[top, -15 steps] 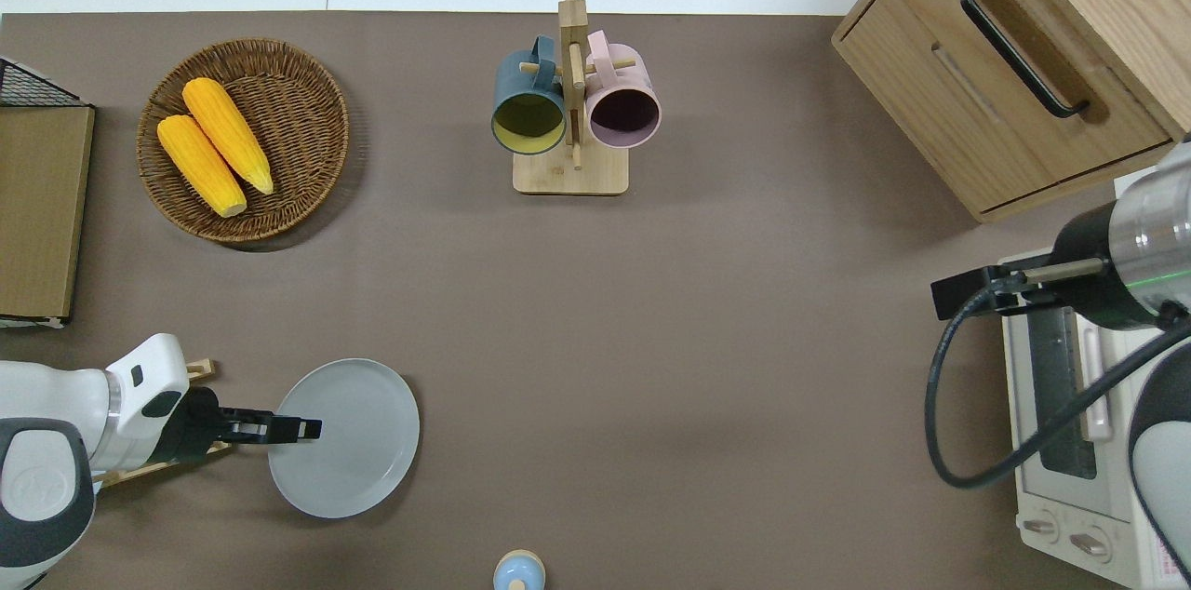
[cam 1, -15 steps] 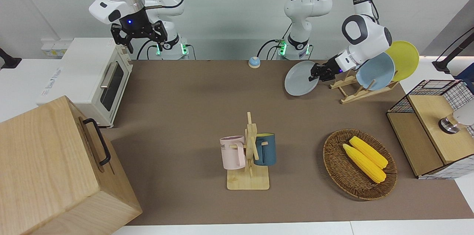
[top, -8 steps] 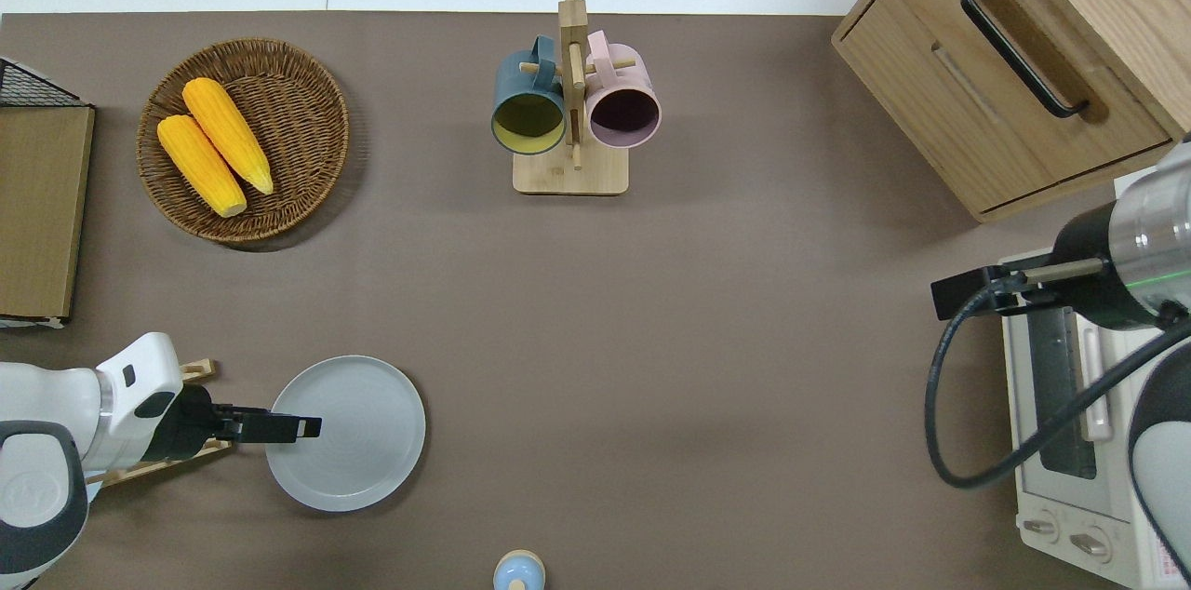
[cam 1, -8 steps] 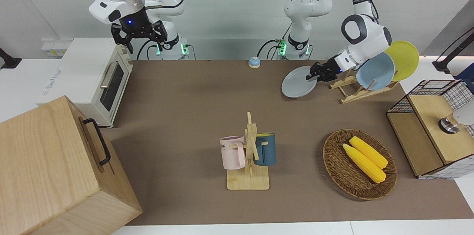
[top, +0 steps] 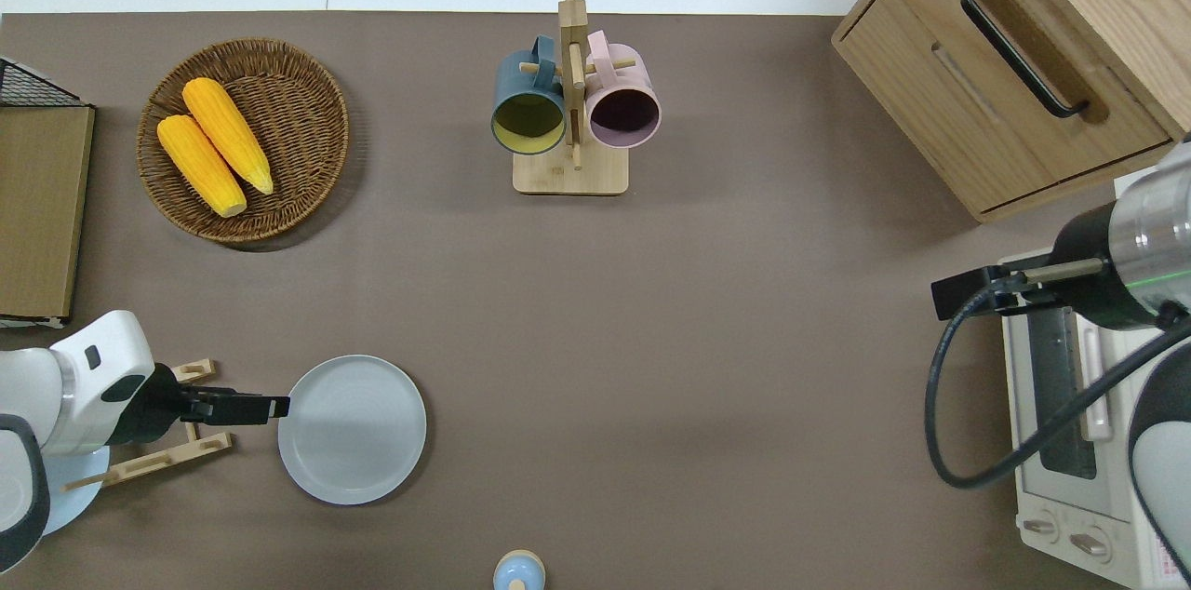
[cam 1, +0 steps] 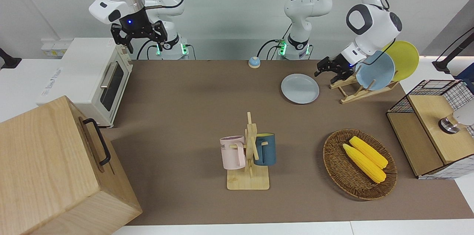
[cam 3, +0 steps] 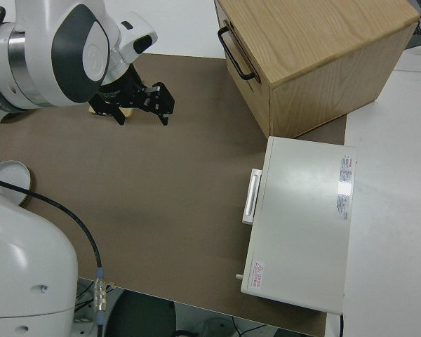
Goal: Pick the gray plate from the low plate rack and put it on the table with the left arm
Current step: 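Open the left gripper and withdraw it from the plate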
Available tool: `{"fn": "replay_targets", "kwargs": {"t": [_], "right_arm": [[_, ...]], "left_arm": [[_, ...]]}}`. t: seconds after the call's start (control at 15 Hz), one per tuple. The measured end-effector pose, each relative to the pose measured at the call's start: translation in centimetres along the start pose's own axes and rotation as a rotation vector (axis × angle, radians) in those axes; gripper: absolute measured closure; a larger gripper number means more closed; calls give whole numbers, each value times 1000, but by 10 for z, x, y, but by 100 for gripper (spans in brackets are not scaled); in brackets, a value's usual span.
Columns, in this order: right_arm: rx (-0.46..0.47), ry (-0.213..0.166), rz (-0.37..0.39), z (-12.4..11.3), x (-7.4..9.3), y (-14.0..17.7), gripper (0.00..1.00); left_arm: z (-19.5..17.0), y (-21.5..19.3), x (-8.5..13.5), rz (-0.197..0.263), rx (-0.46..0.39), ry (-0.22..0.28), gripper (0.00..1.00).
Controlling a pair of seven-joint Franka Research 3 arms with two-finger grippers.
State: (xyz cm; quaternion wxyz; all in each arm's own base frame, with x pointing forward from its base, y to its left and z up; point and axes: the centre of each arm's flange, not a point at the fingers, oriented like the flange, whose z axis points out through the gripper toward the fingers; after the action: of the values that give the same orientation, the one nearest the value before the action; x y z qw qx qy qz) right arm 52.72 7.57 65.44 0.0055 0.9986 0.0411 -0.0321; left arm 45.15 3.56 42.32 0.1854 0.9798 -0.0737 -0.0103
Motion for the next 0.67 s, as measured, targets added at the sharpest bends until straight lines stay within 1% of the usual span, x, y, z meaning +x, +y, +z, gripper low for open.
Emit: {"fn": "replay_targets", "kwargs": {"t": [0.2,0.4,0.47,0.53,0.6,0.67], "right_arm": [[0,0,0,0,0,0,1],[0,0,0,0,0,0,1],[0,0,0,0,0,0,1],[0,0,0,0,0,0,1],[0,0,0,0,0,0,1],[0,0,0,0,0,0,1]], "left_arm": [[-33,20,8,-29,59,13,0],[-85,39,15,-35,129,26,0],[-105,45,18,-46,164,34,0],[-124,54,21,-67,197,48,0],[-145,65,24,-87,221,72,0],[-163,75,24,-94,231,85,0]]}}
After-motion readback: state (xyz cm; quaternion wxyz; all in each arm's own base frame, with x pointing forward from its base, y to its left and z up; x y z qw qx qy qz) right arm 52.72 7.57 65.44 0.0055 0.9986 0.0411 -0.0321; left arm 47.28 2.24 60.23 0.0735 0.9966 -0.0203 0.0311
